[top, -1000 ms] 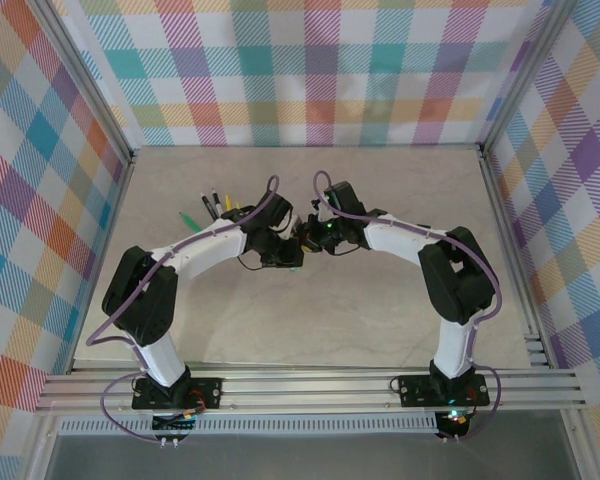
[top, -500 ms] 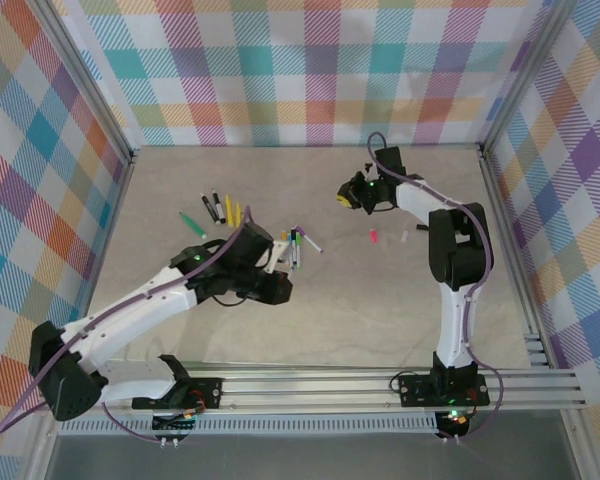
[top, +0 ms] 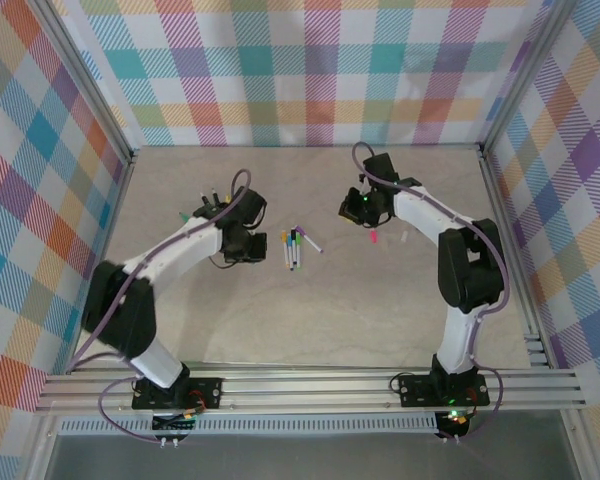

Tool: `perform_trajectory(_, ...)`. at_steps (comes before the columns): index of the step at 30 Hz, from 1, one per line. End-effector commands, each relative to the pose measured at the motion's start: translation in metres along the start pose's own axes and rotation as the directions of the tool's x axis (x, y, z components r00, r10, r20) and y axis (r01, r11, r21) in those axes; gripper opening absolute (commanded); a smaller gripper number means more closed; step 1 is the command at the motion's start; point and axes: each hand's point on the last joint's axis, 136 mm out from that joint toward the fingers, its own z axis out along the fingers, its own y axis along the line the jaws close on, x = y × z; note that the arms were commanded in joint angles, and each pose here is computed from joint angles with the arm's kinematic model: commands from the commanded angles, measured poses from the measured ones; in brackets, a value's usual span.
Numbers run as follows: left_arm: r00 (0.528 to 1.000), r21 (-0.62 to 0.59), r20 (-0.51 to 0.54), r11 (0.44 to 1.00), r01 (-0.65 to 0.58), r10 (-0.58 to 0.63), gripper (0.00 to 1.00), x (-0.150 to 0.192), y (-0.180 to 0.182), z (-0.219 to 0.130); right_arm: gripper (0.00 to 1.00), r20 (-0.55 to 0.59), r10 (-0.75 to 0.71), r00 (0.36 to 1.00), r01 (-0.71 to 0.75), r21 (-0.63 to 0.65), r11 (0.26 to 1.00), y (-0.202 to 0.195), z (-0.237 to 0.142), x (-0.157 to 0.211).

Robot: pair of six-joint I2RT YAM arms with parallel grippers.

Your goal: Open the pen caps

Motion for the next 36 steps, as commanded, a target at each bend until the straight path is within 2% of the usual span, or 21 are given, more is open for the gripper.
perform_trajectory(1,1.0,-0.135,0.031,0.991,0.001,0.003,0.0,-0.034,0.017,0.021,0.0,-0.012,-0.064,0.998,0.065,0.139,0.988,-0.031,-0.01,0.013)
perform_trajectory(6,0.999,-0.224,0.002,0.974,0.034,-0.034,0.0,-0.06,0.026,0.053,0.0,-0.029,-0.083,0.996,0.088,0.197,0.976,-0.049,-0.008,0.023)
perform_trajectory(12,0.998,-0.369,-0.006,0.928,0.053,-0.059,0.0,-0.079,0.042,0.073,0.0,-0.057,-0.088,0.994,0.1,0.261,0.96,-0.067,0.003,0.029)
perform_trajectory(17,0.996,-0.38,-0.022,0.922,0.077,-0.092,0.0,-0.08,0.047,0.087,0.0,-0.085,-0.079,0.993,0.101,0.298,0.949,-0.079,0.015,0.032)
perform_trajectory(23,0.995,-0.384,-0.001,0.919,0.091,-0.099,0.18,-0.081,0.05,0.088,0.0,-0.11,-0.071,0.991,0.106,0.366,0.925,-0.096,0.024,0.036)
perform_trajectory(29,0.994,-0.37,0.021,0.923,0.107,-0.107,0.34,-0.085,0.048,0.082,0.23,-0.118,-0.057,0.991,0.1,0.4,0.911,-0.105,0.027,0.037)
perform_trajectory(31,0.994,-0.367,0.031,0.924,0.111,-0.107,0.35,-0.087,0.048,0.079,0.25,-0.117,-0.056,0.992,0.099,0.406,0.908,-0.105,0.026,0.036)
perform_trajectory(33,0.993,-0.361,0.051,0.925,0.12,-0.108,0.34,-0.09,0.047,0.073,0.33,-0.113,-0.058,0.992,0.1,0.409,0.907,-0.105,0.024,0.036)
perform_trajectory(36,0.989,-0.354,0.093,0.925,0.14,-0.114,0.33,-0.096,0.047,0.058,0.37,-0.1,-0.061,0.993,0.097,0.412,0.906,-0.103,0.018,0.034)
